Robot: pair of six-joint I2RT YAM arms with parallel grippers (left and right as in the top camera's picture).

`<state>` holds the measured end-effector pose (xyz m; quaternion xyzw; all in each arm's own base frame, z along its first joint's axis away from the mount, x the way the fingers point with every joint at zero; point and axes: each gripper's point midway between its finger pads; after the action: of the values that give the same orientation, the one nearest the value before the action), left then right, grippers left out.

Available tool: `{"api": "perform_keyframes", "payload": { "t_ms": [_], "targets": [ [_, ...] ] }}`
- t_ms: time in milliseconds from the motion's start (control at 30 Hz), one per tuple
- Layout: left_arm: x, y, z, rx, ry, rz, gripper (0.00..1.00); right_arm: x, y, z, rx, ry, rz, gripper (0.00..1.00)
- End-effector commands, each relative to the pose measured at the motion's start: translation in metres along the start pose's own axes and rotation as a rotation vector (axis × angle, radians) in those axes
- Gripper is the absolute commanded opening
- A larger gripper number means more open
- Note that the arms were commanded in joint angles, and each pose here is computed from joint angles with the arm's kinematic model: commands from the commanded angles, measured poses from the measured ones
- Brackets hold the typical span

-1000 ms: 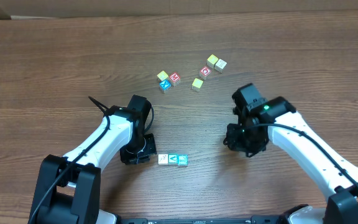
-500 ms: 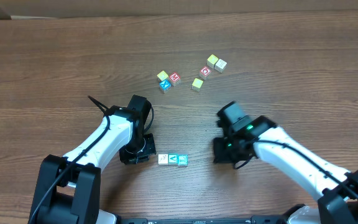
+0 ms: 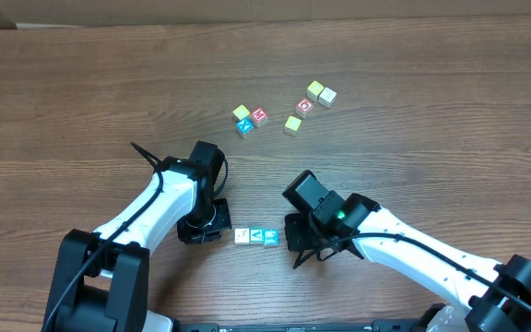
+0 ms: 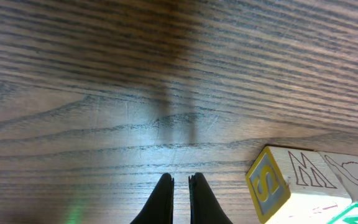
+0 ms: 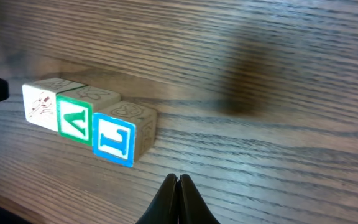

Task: Flip 5 blocks

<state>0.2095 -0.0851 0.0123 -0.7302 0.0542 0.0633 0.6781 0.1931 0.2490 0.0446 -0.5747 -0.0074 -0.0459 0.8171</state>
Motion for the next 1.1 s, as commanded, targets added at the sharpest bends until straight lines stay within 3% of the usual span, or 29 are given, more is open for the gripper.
{"api": "perform_keyframes", "payload": {
  "t_ms": [0,467,1067],
  "targets": [
    [0.004,-0.002,-0.005,-0.013,0.016,-0.004,0.04,-0.003,0.004,-0.002,-0.02,0.035,0.0,0.04],
    [0.006,-0.002,-0.006,-0.016,0.018,-0.015,0.04,-0.013,0.037,-0.013,-0.08,0.122,0.082,0.04],
    [0.009,-0.002,-0.007,-0.019,0.019,-0.025,0.04,-0.008,0.038,0.0,-0.016,-0.062,0.07,0.04]
  ]
}}
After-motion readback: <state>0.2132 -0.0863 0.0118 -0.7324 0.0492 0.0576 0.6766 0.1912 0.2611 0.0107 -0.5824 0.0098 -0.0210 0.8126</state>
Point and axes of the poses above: each gripper's point midway between its finger pads, its own y axis out along the fingers, its own z axis along the line the jaws close on, x = y × z, and after that the axes turned 12 degrees about y, right-handed
